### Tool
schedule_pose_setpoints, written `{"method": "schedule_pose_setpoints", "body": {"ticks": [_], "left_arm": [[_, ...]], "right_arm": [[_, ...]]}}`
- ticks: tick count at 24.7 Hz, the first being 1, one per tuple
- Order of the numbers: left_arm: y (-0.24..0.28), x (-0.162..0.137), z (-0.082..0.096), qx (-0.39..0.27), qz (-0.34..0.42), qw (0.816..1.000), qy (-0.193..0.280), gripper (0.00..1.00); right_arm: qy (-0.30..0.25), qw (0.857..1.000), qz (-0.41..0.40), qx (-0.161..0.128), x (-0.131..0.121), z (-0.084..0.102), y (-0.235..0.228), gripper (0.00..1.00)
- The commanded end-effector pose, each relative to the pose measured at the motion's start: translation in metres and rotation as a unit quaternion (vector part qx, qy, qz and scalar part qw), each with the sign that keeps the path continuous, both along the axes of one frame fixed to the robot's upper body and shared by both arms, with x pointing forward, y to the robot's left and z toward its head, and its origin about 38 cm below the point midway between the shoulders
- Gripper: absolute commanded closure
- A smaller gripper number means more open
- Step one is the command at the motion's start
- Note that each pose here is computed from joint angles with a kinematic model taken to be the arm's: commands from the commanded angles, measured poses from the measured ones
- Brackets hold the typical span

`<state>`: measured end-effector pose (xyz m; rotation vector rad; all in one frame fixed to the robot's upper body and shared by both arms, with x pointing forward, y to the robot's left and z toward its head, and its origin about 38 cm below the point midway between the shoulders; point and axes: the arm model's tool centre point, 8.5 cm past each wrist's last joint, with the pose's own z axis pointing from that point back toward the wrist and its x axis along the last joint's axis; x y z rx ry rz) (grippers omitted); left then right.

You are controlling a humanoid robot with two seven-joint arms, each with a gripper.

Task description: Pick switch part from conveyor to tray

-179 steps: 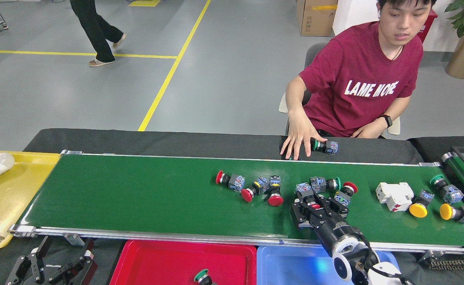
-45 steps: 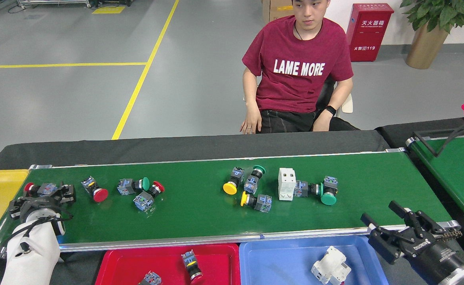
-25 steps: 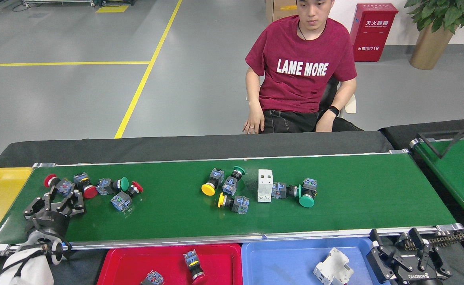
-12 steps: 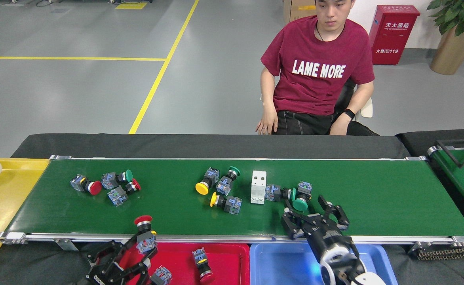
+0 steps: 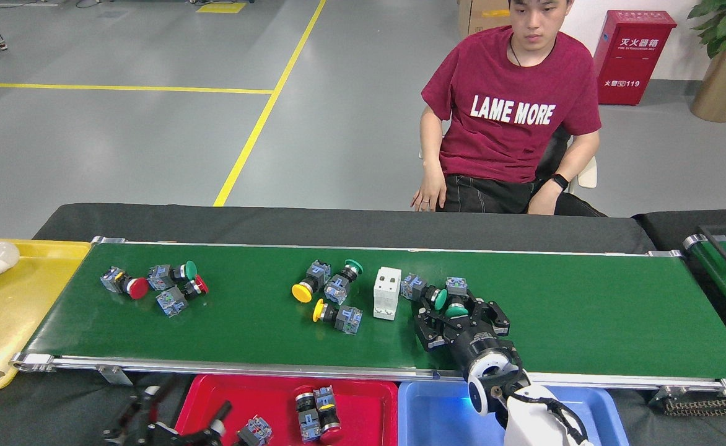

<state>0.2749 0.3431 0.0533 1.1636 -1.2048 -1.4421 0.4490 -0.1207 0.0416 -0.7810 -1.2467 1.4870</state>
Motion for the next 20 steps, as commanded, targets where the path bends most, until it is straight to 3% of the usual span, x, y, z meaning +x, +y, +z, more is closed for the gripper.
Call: {"method": "schedule_pose_setpoints", "body": {"ticks": [1,8,11,13,15,18,20], "left_arm": [[0.018,0.0,0.007,0.015,0.023,1.0,-0.008,0.0],[0.022,0.009,0.0,0.011,0.025,1.0,0.002,0.0],[0.04,0.048,-0.003,0.01,0.037,0.999,0.021,0.0],[0.056,0.078,-0.007,-0.003,0.056,0.997,0.05,0.0],[0.079,0.093,-0.008,0.001,0.078,0.995,0.064,0.0],[0.113,0.109,-0.004,0.014,0.105,0.991,0.081,0.0],[0.12,0.123,0.003,0.007,0.111,0.991,0.079,0.0]], "right_arm": [[-0.027,0.999,0.016,0.008,0.008,0.015,0.0,0.97],[-0.036,0.998,0.04,0.02,0.008,0.024,-0.002,0.97],[-0.067,0.995,0.063,0.038,0.003,0.048,0.001,0.96],[-0.093,0.988,0.1,0.067,-0.016,0.064,0.007,0.96],[-0.113,0.977,0.163,0.076,-0.043,0.072,0.006,0.96],[-0.113,0.955,0.26,0.091,-0.092,0.066,0.017,0.94],[-0.109,0.94,0.306,0.1,-0.11,0.061,0.026,0.89]]}}
